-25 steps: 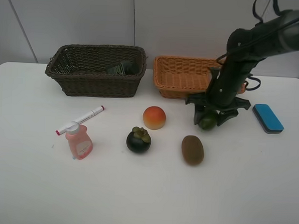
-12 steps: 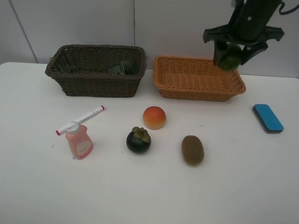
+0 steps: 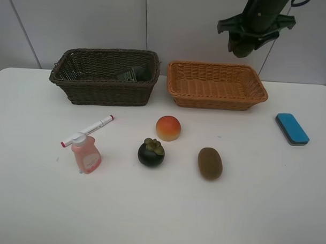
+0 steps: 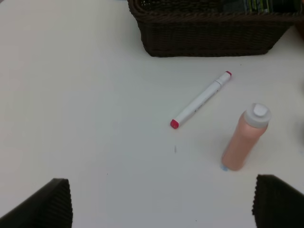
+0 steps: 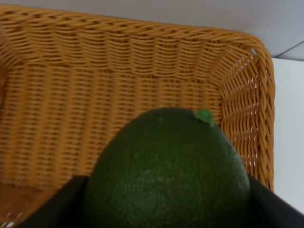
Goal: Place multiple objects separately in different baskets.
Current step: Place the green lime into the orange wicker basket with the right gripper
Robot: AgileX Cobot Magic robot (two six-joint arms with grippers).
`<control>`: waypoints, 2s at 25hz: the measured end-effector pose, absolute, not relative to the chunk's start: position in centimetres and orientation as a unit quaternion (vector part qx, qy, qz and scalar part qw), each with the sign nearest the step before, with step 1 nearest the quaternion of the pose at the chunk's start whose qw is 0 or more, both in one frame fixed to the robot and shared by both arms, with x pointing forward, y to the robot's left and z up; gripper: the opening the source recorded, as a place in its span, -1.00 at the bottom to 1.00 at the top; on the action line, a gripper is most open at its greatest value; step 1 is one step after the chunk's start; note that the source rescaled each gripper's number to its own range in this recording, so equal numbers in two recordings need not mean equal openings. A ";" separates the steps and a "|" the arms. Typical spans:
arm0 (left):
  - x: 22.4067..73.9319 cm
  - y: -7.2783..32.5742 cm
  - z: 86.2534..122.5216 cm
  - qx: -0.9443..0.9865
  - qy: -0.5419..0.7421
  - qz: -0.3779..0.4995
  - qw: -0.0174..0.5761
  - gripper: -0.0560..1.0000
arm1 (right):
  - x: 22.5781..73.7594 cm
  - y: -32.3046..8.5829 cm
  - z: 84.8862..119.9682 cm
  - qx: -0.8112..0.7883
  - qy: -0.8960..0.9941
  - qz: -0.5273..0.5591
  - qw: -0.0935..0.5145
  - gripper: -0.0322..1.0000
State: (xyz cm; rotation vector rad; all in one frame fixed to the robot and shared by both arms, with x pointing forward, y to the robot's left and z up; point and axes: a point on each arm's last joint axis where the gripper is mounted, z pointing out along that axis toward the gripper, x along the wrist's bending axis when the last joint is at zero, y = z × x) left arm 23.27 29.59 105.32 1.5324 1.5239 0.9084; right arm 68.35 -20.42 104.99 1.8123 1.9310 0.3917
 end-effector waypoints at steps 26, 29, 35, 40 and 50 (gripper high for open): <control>23.3 29.6 105.3 0.602 0.599 0.357 0.388 0.99 | 71.8 -22.4 94.3 0.709 0.678 0.112 0.156 0.03; 23.3 29.6 105.3 0.602 0.599 0.357 0.388 0.99 | 71.8 -22.4 94.3 0.711 0.677 0.110 0.154 0.03; 23.3 29.6 105.3 0.602 0.599 0.357 0.388 0.99 | 71.7 -22.4 94.3 0.707 0.683 0.104 0.154 0.66; 23.3 29.6 105.3 0.602 0.599 0.357 0.388 0.99 | 71.6 -22.4 94.3 0.706 0.685 0.098 0.151 0.96; 23.3 29.6 105.3 0.602 0.599 0.357 0.388 0.99 | 71.2 -22.5 95.7 0.707 0.683 0.102 0.152 0.99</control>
